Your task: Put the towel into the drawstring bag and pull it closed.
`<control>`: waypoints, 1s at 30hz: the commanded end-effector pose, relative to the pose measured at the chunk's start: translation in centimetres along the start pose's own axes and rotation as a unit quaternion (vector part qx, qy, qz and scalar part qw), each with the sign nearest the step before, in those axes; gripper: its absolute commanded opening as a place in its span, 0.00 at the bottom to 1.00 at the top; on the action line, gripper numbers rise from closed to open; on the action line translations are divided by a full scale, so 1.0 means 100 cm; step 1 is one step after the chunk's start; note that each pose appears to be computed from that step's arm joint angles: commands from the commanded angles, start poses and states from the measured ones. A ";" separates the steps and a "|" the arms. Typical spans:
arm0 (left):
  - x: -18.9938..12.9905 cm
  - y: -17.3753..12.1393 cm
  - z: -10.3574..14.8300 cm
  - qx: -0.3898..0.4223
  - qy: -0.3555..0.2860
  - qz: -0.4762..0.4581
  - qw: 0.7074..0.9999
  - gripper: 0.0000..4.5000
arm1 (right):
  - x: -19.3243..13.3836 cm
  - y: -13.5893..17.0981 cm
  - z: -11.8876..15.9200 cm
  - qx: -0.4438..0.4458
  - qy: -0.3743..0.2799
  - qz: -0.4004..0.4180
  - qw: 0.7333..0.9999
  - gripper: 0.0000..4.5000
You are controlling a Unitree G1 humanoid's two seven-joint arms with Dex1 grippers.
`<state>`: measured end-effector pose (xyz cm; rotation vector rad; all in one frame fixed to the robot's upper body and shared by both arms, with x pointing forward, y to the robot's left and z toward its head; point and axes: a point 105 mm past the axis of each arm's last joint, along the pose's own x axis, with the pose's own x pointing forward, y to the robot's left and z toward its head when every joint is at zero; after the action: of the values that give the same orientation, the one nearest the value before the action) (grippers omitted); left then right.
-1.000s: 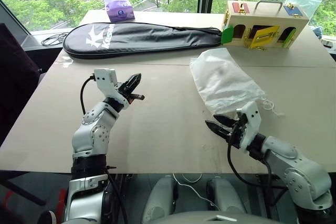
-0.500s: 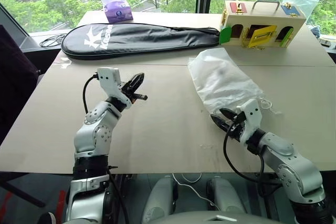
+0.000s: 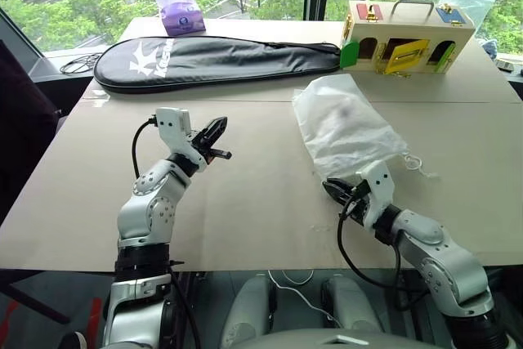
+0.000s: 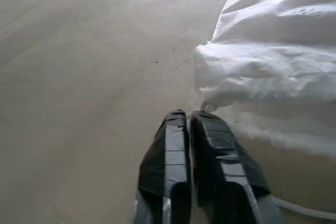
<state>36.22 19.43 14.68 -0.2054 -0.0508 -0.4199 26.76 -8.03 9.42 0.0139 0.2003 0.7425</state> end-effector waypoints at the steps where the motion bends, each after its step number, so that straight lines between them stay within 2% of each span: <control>1: 0.002 -0.004 0.014 0.017 -0.023 -0.011 1.000 0.00 | 0.005 0.010 0.016 -0.010 -0.030 0.030 0.999 0.03; 5: 0.006 -0.009 0.012 0.019 -0.022 -0.018 0.999 0.00 | 0.007 0.012 0.020 -0.013 -0.035 0.046 0.998 0.03; 9: 0.010 -0.020 0.010 0.023 -0.019 -0.035 0.999 0.00 | -0.014 0.008 0.024 -0.010 -0.033 0.048 0.998 0.03; 11: 0.010 -0.022 0.008 0.023 -0.017 -0.039 0.999 0.00 | -0.025 -0.005 0.026 -0.033 -0.029 0.022 0.999 0.03; 14: 0.010 -0.022 0.004 0.023 -0.009 -0.043 0.999 0.00 | -0.044 -0.034 0.032 -0.149 -0.011 -0.037 0.988 0.20; 18: 0.012 -0.021 0.002 0.031 -0.002 -0.051 0.998 0.00 | -0.045 -0.052 0.044 -0.312 -0.011 -0.086 0.946 0.63; 20: 0.014 -0.021 0.004 0.034 -0.003 -0.053 0.998 0.00 | -0.043 -0.060 0.041 -0.397 0.010 -0.097 0.913 0.63; 22: 0.014 -0.020 0.005 0.035 -0.004 -0.053 0.998 0.00 | -0.039 -0.068 0.045 -0.441 0.004 -0.116 0.890 0.63; 24: 0.014 -0.019 0.005 0.035 -0.005 -0.052 0.998 0.00 | -0.035 -0.071 0.048 -0.463 0.000 -0.119 0.879 0.63; 27: 0.012 -0.018 0.004 0.036 -0.006 -0.049 0.998 0.00 | -0.026 -0.071 0.033 -0.489 0.026 -0.089 0.867 0.63; 30: 0.011 -0.018 0.003 0.038 -0.007 -0.047 0.998 0.00 | -0.016 -0.072 0.042 -0.494 -0.001 -0.098 0.864 0.63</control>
<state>36.63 17.36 14.38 -0.1541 -0.0416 -0.5069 30.77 -14.81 11.47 -0.9689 -0.1106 0.5913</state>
